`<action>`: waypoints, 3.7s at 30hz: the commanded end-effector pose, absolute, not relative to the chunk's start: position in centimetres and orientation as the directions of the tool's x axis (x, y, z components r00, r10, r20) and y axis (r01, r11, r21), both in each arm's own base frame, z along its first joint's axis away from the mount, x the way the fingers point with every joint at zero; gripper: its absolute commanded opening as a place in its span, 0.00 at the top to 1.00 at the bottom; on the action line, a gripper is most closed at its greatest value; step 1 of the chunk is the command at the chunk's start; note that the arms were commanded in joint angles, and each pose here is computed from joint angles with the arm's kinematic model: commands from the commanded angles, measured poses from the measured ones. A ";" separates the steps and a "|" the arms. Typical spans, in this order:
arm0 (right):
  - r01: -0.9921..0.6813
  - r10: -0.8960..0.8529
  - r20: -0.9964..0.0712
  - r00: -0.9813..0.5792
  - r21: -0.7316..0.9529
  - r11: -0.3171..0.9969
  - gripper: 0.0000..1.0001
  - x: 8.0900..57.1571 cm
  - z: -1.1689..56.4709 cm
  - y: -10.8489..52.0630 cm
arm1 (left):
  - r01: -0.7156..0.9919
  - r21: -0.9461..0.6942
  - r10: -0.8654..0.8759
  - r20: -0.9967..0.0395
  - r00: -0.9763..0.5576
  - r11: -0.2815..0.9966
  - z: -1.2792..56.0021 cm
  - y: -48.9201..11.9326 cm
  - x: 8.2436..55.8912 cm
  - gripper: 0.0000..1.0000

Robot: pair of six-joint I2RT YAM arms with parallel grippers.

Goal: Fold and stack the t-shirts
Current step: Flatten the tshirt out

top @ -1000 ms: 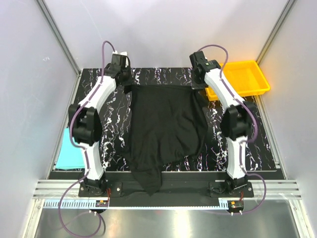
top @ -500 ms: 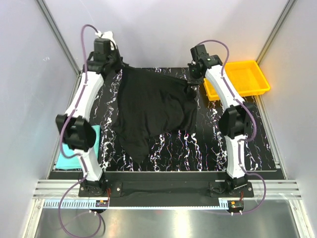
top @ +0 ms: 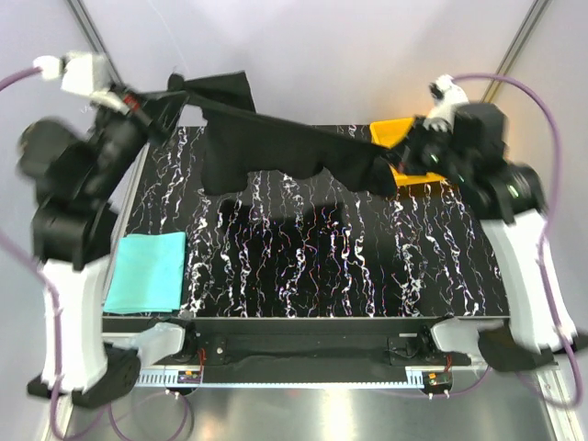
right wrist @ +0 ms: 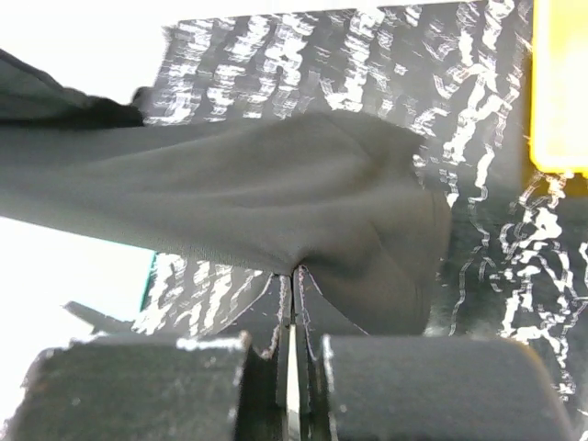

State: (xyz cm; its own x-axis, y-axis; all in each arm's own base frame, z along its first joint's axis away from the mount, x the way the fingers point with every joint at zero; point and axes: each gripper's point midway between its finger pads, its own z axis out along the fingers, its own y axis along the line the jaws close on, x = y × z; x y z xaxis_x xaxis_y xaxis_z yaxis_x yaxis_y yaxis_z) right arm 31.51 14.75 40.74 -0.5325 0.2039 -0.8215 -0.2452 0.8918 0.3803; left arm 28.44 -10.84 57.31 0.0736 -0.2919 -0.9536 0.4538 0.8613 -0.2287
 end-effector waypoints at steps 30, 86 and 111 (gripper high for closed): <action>0.130 0.069 -0.538 -0.840 -0.077 0.989 1.00 48.7 18.2 9.4 | -0.015 0.160 0.139 -0.899 -0.414 0.987 29.1 -6.7 55.8 1.00; 0.173 0.335 -0.323 -0.885 0.439 0.882 0.05 22.9 14.4 12.0 | -0.618 -0.305 -0.656 -0.031 -0.754 0.725 3.6 -14.6 11.6 0.51; 0.292 0.429 -0.269 -0.862 0.428 0.855 0.03 24.3 13.8 12.0 | -0.615 -0.256 -0.646 -0.049 -0.762 0.746 0.2 -14.4 12.1 0.88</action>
